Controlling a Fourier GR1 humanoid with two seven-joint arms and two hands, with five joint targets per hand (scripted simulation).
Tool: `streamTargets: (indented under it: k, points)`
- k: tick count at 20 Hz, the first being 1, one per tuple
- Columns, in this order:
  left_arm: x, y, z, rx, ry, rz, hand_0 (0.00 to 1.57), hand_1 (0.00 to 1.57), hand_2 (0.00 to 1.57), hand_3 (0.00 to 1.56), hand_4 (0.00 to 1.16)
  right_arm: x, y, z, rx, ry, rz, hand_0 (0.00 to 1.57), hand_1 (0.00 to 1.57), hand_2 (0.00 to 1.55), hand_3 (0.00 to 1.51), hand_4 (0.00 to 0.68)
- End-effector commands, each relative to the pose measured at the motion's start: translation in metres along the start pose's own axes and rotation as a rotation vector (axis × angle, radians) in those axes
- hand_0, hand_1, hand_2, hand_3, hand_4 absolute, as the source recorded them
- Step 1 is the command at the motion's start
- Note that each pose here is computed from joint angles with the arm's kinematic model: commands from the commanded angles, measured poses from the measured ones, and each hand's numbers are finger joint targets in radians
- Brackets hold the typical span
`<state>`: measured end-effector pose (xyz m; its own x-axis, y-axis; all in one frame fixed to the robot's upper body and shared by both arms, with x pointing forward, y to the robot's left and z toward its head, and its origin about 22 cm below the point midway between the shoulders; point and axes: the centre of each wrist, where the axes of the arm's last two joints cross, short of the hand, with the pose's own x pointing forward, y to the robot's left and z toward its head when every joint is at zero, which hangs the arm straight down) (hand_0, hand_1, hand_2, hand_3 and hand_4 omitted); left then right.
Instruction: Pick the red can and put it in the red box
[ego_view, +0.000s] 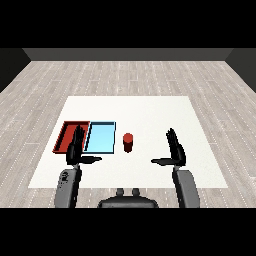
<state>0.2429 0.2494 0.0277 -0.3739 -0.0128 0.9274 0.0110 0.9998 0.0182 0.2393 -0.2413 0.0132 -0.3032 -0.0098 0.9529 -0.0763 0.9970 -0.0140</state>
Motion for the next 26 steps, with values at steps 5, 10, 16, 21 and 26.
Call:
streamTargets:
  k: [5,10,16,21,26]
  points:
    - [-0.019,-0.011,0.0036,-0.004,-0.075,0.013,0.0,0.0,0.0,0.0,0.0,0.002,0.015,0.003,-0.003,-0.047,-0.003,0.0,0.0,0.0,0.0,0.0]
    - [-0.02,-0.003,0.0119,0.002,-0.074,-0.023,0.0,0.0,0.0,0.0,0.0,-0.022,-0.002,0.011,0.025,-0.046,0.015,0.0,0.0,0.0,0.0,0.0]
    - [-0.018,-0.015,-0.002,-0.001,-0.094,-0.012,0.0,0.0,0.0,0.0,0.0,-0.008,0.006,-0.006,0.021,-0.056,-0.021,0.0,0.0,0.0,0.0,0.0]
    - [-0.01,0.001,-0.001,0.012,-0.078,-0.046,0.0,0.0,0.0,0.0,0.0,-0.01,0.023,-0.017,0.046,-0.025,-0.031,0.0,0.0,0.0,0.0,0.0]
    - [0.004,0.002,-0.0087,0.024,-0.072,-0.022,0.0,0.0,0.0,0.0,0.0,-0.005,0.028,-0.05,0.042,0.019,-0.084,0.0,0.0,0.0,0.0,0.0]
